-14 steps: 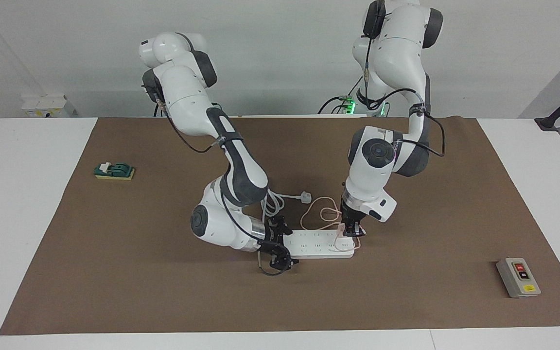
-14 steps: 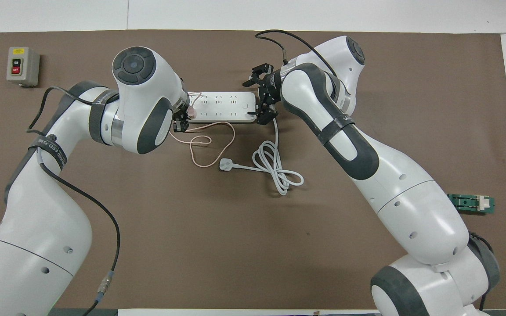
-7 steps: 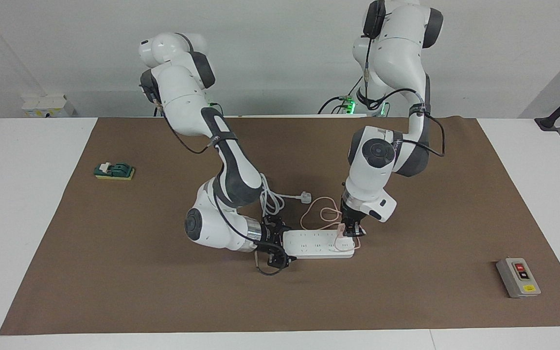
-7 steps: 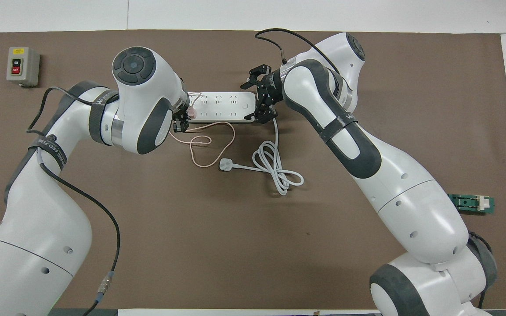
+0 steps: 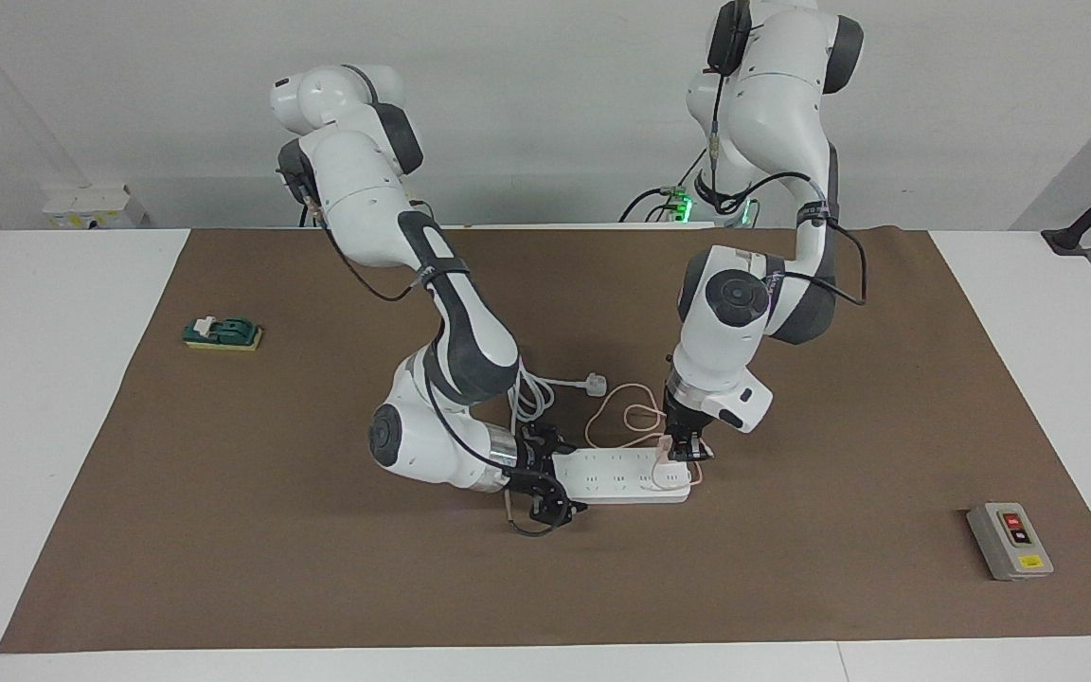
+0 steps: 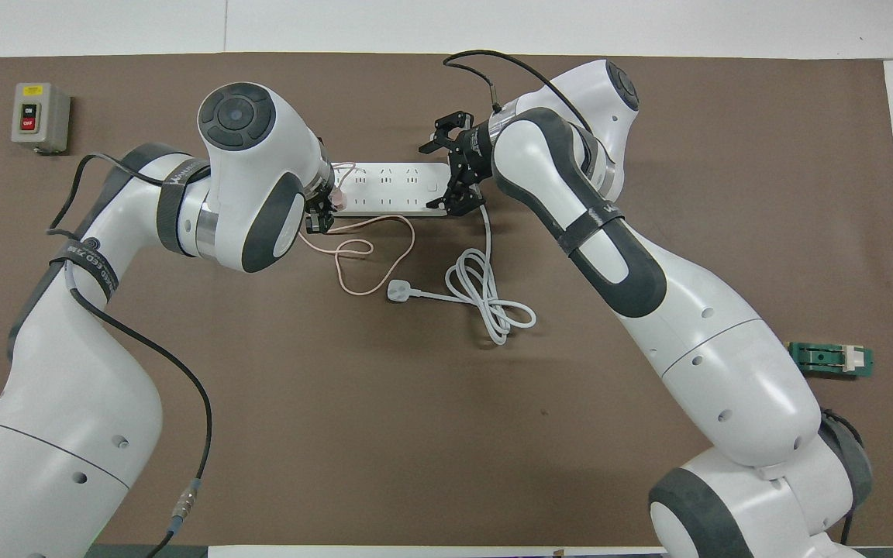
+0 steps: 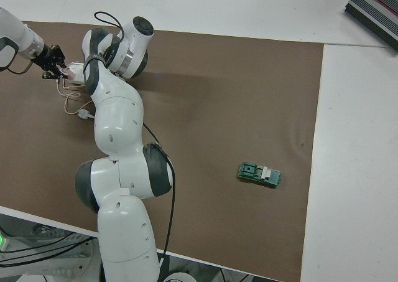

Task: Unplug charger and place it aside
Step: 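Grasp the pink charger with the left gripper while the right gripper holds the strip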

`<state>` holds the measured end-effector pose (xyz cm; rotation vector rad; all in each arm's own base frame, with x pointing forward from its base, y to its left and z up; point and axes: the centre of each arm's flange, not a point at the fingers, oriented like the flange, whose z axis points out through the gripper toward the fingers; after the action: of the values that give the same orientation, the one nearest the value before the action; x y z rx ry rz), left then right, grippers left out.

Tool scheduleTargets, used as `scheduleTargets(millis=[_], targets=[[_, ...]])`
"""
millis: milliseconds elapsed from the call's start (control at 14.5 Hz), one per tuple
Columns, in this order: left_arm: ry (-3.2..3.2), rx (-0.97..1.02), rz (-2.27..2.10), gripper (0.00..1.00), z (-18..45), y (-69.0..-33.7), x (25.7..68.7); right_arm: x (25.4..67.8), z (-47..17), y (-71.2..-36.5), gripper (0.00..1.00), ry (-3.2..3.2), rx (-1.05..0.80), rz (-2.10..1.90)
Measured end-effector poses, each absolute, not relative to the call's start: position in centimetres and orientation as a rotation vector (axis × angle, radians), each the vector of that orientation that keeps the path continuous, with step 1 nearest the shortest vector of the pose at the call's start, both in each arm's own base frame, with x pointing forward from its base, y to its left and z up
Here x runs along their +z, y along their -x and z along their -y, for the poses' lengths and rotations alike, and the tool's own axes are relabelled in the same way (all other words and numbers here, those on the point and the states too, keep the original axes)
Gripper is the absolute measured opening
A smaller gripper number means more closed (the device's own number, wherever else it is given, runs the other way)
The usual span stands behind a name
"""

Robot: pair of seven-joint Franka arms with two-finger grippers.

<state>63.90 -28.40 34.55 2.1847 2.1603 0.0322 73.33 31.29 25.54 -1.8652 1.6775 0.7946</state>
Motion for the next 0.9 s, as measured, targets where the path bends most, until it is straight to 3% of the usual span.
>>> scheduleTargets(millis=[897], targets=[[-2.184,0.033,-2.160,0.31,28.4,-63.9,34.5,25.2,-31.0,-73.2,1.00,1.806,0.936,-1.656]])
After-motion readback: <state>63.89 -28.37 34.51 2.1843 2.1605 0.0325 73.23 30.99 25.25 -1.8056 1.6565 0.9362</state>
